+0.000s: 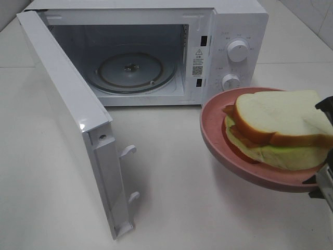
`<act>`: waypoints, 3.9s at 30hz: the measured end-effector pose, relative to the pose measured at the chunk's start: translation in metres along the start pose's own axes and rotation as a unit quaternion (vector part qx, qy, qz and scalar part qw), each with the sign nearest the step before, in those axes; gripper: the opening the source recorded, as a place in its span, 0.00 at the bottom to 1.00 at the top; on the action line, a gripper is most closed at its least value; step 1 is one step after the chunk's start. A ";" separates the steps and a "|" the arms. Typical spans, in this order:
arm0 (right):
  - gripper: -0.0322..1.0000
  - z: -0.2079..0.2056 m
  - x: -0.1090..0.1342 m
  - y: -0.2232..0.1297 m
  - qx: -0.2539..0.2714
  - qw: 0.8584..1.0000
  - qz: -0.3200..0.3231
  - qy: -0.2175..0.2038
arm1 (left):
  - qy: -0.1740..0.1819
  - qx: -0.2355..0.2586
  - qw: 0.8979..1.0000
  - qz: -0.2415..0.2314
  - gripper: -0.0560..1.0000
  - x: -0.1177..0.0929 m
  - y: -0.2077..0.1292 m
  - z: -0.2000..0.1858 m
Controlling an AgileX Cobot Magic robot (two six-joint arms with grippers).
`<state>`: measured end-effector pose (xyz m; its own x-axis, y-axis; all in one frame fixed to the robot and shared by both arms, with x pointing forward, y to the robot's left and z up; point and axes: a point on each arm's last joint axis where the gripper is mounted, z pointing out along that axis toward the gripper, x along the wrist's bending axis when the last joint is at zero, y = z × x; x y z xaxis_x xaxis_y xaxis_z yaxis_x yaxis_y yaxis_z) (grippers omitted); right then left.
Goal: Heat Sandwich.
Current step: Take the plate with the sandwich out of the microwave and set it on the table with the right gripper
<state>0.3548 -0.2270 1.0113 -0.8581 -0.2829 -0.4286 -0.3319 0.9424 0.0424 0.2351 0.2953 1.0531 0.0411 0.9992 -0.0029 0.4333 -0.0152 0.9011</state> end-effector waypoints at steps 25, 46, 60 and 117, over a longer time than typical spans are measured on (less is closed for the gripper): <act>0.09 -0.009 0.011 -0.026 0.126 0.966 0.224 -0.017 | 0.000 0.000 1.000 0.000 0.99 0.000 0.000 0.000; 0.09 0.004 0.005 -0.039 0.236 0.859 0.452 -0.055 | 0.000 0.000 1.000 0.000 0.99 0.000 0.000 0.000; 0.09 0.025 -0.029 -0.034 0.279 0.791 0.539 -0.082 | 0.000 0.000 1.000 0.000 0.99 0.000 0.000 0.000; 0.09 0.167 -0.081 -0.104 0.334 0.700 0.626 -0.080 | 0.000 0.000 1.000 0.000 0.99 0.000 0.000 0.000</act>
<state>0.5243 -0.2722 0.8908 -0.2389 0.8129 -0.5311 0.9444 0.3217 0.0675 0.2351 0.2953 1.0531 0.0411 0.9992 -0.0029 0.4333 -0.0152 0.9011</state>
